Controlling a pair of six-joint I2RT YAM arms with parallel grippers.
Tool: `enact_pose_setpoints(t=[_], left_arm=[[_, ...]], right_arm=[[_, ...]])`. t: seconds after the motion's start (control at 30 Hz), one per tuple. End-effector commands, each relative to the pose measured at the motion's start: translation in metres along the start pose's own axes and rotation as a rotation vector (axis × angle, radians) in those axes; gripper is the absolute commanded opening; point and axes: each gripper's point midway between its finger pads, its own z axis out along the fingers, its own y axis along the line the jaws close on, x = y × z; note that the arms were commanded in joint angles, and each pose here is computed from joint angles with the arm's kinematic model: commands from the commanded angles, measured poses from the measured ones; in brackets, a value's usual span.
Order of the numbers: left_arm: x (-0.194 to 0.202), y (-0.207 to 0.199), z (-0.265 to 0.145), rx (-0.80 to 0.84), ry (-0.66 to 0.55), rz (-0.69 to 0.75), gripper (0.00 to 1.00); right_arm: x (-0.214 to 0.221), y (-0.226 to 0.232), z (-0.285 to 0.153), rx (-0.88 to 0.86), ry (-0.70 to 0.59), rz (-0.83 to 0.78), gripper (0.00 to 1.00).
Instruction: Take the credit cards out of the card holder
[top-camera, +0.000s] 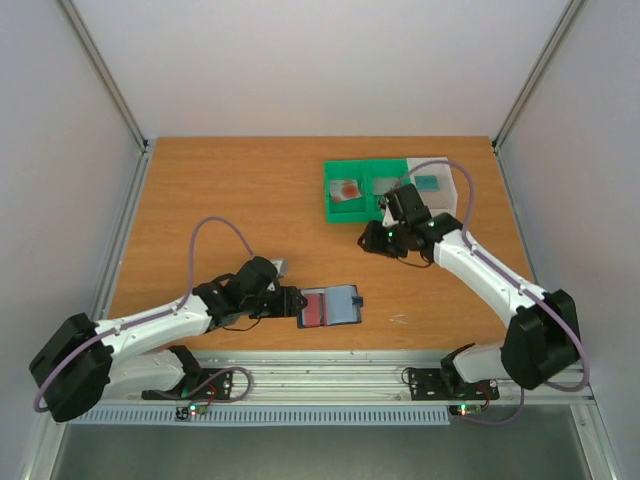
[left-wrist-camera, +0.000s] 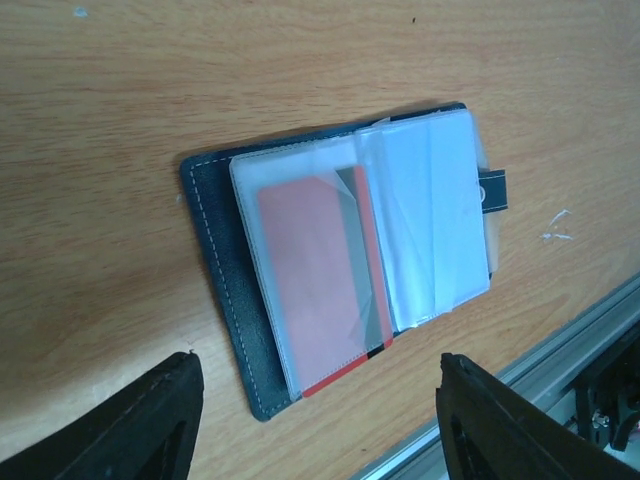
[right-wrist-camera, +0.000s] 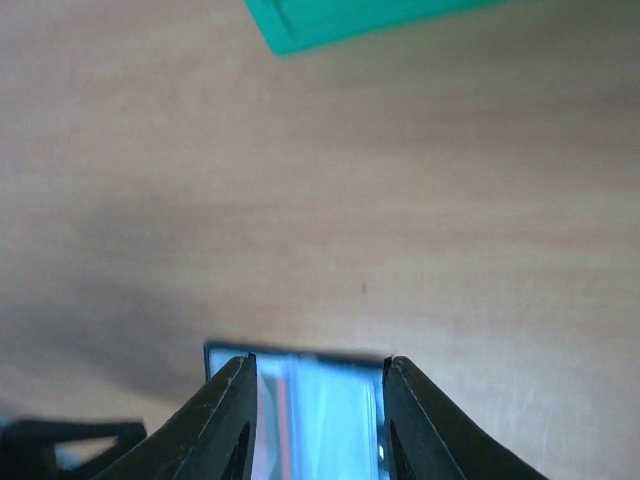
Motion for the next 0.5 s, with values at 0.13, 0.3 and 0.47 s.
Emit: enact_pose_setpoints(t=[0.13,0.3,0.47], left_arm=[[-0.005,-0.006,0.024,0.050,0.009,-0.045,0.58],[-0.004,0.002,0.031,0.019,0.020,-0.046,0.54],[0.000,0.010,0.036,-0.006,0.032,-0.049,0.47]], right_arm=[[0.091,-0.003,0.014,-0.029,0.151,0.010,0.35],[0.134,-0.010,0.033,0.023,0.229,-0.024,0.37],[0.152,-0.013,0.040,0.073,0.236,-0.050,0.40]])
